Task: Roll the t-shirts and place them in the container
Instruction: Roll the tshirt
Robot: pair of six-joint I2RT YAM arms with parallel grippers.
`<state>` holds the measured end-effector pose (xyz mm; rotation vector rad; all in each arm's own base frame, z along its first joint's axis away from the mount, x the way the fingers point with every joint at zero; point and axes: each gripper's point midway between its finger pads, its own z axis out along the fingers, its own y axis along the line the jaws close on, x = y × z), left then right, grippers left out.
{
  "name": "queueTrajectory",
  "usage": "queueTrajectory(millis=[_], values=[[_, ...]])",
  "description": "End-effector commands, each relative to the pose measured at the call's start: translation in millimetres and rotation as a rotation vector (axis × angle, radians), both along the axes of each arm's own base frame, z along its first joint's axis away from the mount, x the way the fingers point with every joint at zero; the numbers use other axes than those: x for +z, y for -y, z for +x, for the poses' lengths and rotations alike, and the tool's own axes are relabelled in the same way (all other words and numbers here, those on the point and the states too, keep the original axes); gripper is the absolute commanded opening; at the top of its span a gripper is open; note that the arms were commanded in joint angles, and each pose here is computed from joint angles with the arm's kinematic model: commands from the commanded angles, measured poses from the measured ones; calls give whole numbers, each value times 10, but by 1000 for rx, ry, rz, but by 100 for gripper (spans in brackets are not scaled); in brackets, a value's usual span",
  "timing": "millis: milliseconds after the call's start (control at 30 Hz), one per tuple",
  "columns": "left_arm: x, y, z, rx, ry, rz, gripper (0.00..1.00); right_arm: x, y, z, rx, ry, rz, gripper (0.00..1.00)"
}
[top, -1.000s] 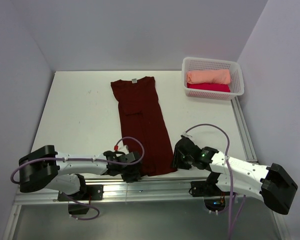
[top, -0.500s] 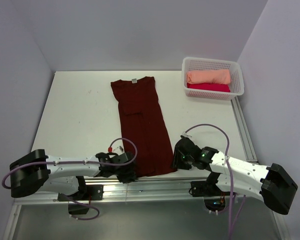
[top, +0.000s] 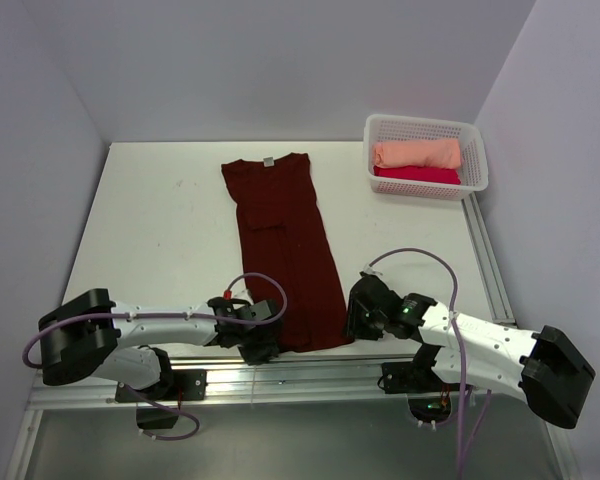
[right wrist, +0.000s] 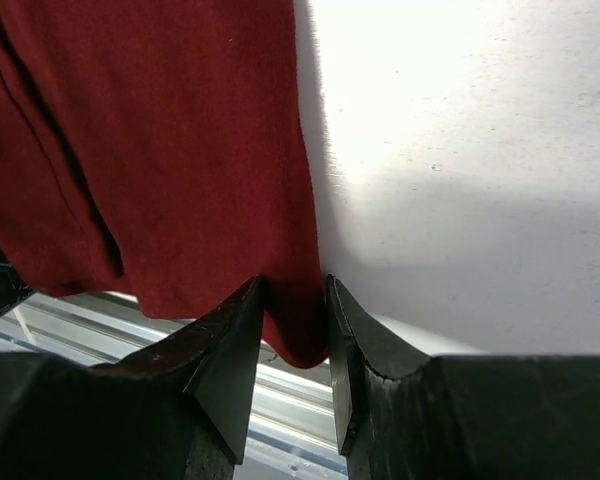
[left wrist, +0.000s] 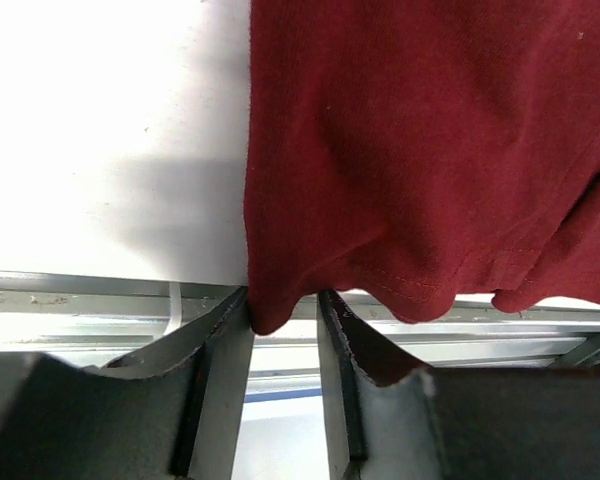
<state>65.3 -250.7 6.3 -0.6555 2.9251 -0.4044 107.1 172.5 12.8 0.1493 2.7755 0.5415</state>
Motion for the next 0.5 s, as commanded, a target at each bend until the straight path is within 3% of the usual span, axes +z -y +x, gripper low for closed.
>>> queueTrajectory(millis=[0,100,467], values=[[-326,-1009,-144,-31,-22,396,38,-56,68,-57,15,-30,-38,39],[-383,-1006,-138,-29,-32,347,33,-58,59,-65,22,-33,-34,39],[-176,-1005,46,8,30,256,34,-36,43,-64,30,-27,-24,39]])
